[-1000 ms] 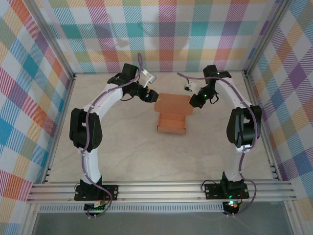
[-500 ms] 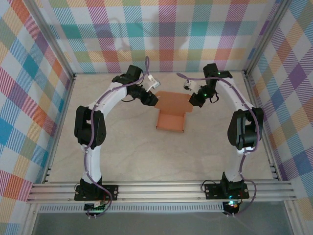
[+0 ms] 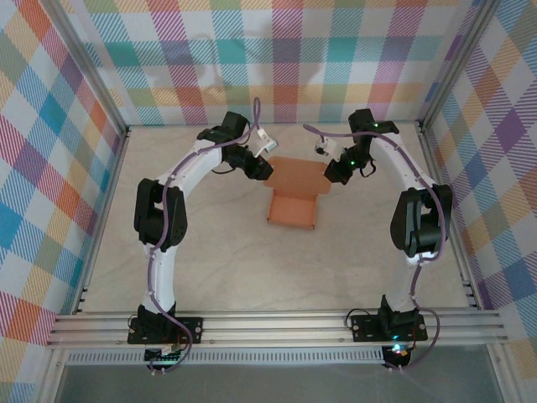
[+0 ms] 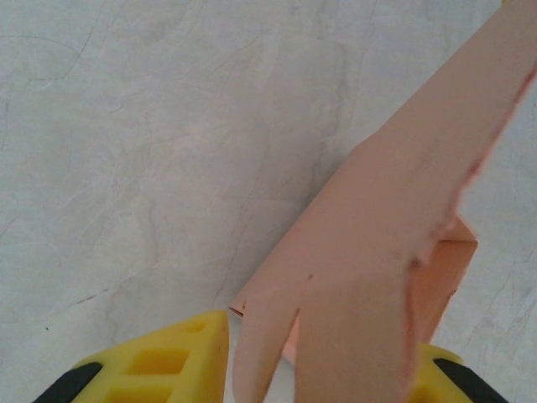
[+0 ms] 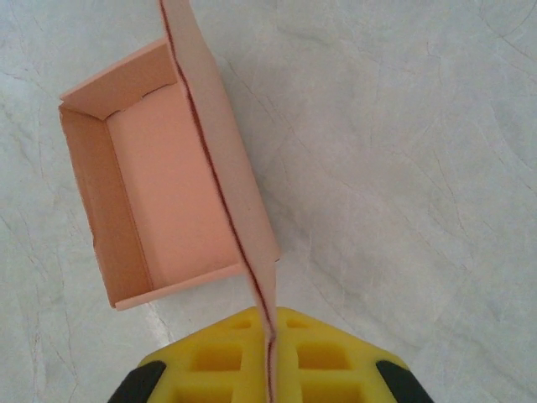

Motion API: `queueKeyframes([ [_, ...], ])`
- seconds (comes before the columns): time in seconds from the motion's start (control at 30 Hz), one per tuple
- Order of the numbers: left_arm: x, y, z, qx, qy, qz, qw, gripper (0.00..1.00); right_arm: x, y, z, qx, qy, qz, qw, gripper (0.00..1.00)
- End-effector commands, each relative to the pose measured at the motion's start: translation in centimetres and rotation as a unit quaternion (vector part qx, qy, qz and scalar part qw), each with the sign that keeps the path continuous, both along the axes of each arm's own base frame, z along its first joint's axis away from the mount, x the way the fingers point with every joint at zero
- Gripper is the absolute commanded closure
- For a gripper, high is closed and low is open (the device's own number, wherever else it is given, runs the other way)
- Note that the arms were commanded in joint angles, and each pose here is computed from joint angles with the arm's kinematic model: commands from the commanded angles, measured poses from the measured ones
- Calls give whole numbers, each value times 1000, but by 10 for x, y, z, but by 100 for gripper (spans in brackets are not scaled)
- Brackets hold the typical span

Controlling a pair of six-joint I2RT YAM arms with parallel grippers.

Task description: Fold the paper box

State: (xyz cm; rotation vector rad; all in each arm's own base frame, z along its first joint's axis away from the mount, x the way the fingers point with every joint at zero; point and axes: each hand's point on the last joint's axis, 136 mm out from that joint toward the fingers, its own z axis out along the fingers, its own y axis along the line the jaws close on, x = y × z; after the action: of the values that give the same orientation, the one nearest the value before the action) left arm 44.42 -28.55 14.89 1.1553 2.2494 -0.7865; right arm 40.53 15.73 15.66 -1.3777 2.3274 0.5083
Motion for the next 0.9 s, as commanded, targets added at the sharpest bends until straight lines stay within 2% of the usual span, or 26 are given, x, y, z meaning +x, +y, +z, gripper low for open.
queueKeyframes([
  [0.0, 2, -6, 7, -9, -3, -5, 1000, 80, -4, 8, 9, 20, 4, 16, 1000, 100],
  [0.03, 2, -6, 6, -9, -3, -5, 1000, 86, -5, 8, 9, 20, 7, 17, 1000, 100],
  [0.13, 2, -7, 11, -15, -5, -6, 1000, 87, -5, 8, 8, 17, 12, 17, 1000, 100],
  [0.27, 2, -9, 18, -23, -8, -4, 1000, 78, -5, 9, 9, 17, 11, 17, 1000, 100],
  [0.33, 2, -10, 21, -27, -10, -4, 1000, 78, -6, 9, 10, 17, 11, 17, 1000, 100],
  [0.4, 1, -10, 20, -28, -7, -5, 1000, 83, -5, 9, 9, 16, 11, 16, 1000, 100],
  [0.5, 0, -10, 21, -29, -5, -5, 1000, 100, -4, 8, 8, 11, 12, 12, 1000, 100],
  [0.7, 1, -10, 25, -35, -2, 9, 999, 100, 0, 8, 6, -7, 4, -10, 1000, 100],
  [0.87, 10, -8, 33, -45, -7, 64, 997, 100, 11, 0, 7, -38, -13, -76, 996, 100],
])
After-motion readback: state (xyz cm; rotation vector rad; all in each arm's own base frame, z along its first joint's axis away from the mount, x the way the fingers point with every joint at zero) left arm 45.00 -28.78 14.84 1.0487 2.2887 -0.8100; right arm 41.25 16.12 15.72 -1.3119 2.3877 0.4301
